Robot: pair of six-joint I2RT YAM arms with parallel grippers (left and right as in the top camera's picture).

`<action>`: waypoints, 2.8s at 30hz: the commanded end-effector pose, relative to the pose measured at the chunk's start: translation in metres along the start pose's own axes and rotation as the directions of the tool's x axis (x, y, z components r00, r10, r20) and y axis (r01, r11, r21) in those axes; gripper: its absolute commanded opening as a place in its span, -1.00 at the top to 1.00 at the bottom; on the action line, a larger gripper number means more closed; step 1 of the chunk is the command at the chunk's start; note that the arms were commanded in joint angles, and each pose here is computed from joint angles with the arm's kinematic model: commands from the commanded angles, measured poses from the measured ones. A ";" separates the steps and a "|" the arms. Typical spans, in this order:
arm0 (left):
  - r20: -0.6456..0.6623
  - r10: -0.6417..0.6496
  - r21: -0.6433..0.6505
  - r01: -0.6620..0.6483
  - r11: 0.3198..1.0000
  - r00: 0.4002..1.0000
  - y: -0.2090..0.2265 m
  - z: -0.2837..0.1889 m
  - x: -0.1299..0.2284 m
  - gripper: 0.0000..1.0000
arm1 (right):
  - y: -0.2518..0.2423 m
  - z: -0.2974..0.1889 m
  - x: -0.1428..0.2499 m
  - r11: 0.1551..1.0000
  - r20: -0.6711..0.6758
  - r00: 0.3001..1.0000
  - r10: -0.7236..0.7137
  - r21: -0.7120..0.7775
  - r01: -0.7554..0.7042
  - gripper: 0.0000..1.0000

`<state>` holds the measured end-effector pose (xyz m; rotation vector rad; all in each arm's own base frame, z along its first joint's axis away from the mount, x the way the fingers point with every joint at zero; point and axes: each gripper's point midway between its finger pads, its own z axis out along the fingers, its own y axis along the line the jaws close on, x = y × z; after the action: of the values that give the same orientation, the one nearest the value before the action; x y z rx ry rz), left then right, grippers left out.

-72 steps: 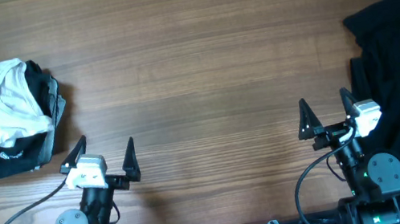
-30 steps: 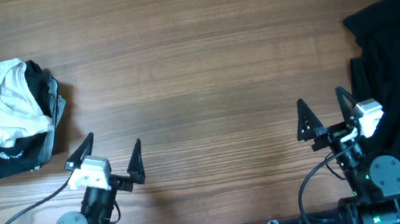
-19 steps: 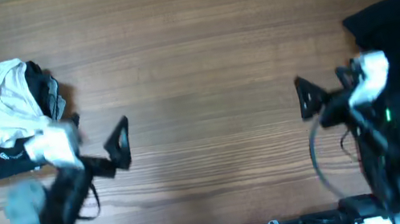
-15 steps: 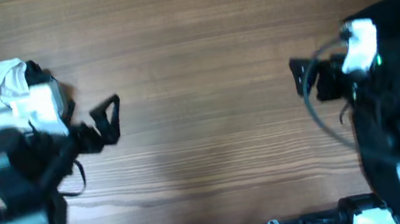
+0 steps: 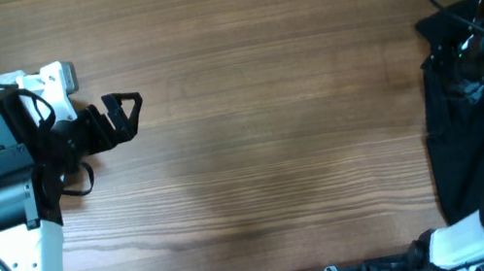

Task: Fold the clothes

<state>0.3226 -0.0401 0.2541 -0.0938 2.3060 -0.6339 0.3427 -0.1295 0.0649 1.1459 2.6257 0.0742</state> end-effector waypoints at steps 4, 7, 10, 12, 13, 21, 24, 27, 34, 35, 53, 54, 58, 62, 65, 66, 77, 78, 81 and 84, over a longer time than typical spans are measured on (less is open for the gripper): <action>0.013 0.017 0.026 -0.018 1.000 1.000 -0.009 -0.004 -0.005 -0.99 | -0.015 0.061 0.016 0.996 -0.120 0.992 0.031 0.091 -0.020 -0.40; 0.001 0.007 0.027 -0.007 1.000 1.000 -0.009 -0.004 -0.002 -0.98 | -0.021 0.078 0.013 0.992 -0.110 0.993 0.029 0.124 -0.015 -0.22; -0.006 0.003 0.026 -0.003 1.000 1.000 -0.008 -0.004 -0.001 -0.90 | 0.037 0.071 0.024 0.971 -0.155 0.974 -0.162 -0.198 0.130 0.75; -0.005 0.004 0.026 -0.004 1.000 1.000 -0.008 -0.004 -0.001 -0.77 | 0.096 0.044 0.044 0.848 -0.113 0.928 -0.355 -0.457 0.269 0.91; -0.003 0.005 0.021 -0.004 1.000 1.000 -0.007 -0.004 -0.001 -0.76 | 0.119 0.031 0.059 0.795 -0.089 0.901 -0.424 -0.513 0.324 0.91; 0.126 0.069 -0.066 -0.061 0.996 0.990 -0.008 -0.030 -0.025 -0.84 | 0.262 -0.035 0.310 0.229 0.109 0.411 -0.905 -0.689 0.688 0.91; 0.188 0.100 -0.117 -0.079 0.990 0.977 -0.010 -0.049 -0.034 -0.90 | 0.270 -0.049 0.377 0.104 0.173 0.270 -0.947 -0.632 0.768 -0.08; 0.230 0.124 -0.108 -0.102 0.989 0.965 -0.019 -0.060 -0.038 -0.94 | 0.283 -0.074 0.344 0.154 0.246 0.334 -0.910 -0.548 0.822 -0.26; -0.116 0.202 0.081 -0.193 0.978 0.973 -0.049 0.044 0.015 -0.39 | 0.240 -0.185 0.164 0.501 0.416 0.703 -0.577 -0.500 0.706 -0.27; -0.209 0.246 0.120 -0.225 0.967 0.946 -0.055 0.074 0.036 -0.37 | 0.222 -0.192 0.143 0.563 0.406 0.750 -0.523 -0.495 0.661 -0.27; -0.481 0.478 0.066 -0.513 0.856 0.735 -0.014 0.270 0.156 -0.14 | 0.162 -0.168 0.122 0.737 0.250 0.842 -0.478 -0.407 0.540 -0.29; -0.483 0.462 0.057 -0.500 0.864 0.744 -0.014 0.270 0.156 0.20 | 0.161 -0.168 0.121 0.739 0.251 0.842 -0.478 -0.403 0.540 -0.30; -0.506 0.302 -0.109 -0.407 0.907 0.808 0.013 0.264 0.149 0.92 | 0.149 -0.162 0.109 0.787 0.272 0.843 -0.464 -0.311 0.533 -0.29; -0.408 -0.162 -0.646 -0.159 0.746 0.899 0.137 0.202 0.124 0.92 | 0.128 -0.149 0.099 0.839 0.270 0.850 -0.452 -0.195 0.508 -0.29; -0.353 -0.424 -0.661 0.099 0.744 0.834 0.183 0.167 0.123 0.92 | 0.107 -0.117 0.097 0.907 0.217 0.897 -0.385 -0.091 0.411 -0.29; -0.349 -0.448 -0.628 0.150 0.764 0.823 0.185 0.163 0.119 0.92 | 0.104 -0.106 0.098 0.911 0.191 0.902 -0.386 -0.076 0.406 -0.29; -0.260 -0.099 -0.339 0.005 0.941 0.961 0.074 0.116 0.038 0.06 | -0.017 0.025 0.087 0.994 -0.314 0.949 0.004 0.101 0.029 -0.21; -0.265 -0.054 -0.316 -0.033 0.948 0.963 0.063 0.115 0.037 0.06 | -0.025 0.029 0.088 0.993 -0.334 0.942 0.036 0.116 0.003 -0.20; -0.293 0.040 -0.257 -0.119 0.959 0.955 0.037 0.121 0.043 0.07 | -0.045 0.040 0.090 0.987 -0.365 0.925 0.101 0.154 -0.047 -0.17; -0.294 0.069 -0.234 -0.142 0.962 0.953 0.026 0.126 0.044 0.07 | -0.055 0.052 0.098 0.985 -0.360 0.925 0.120 0.159 -0.066 -0.10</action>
<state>0.3782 -0.0702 0.1322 -0.0719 2.6630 -0.2919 0.2651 -0.1057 -0.0005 1.4102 2.9128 0.0973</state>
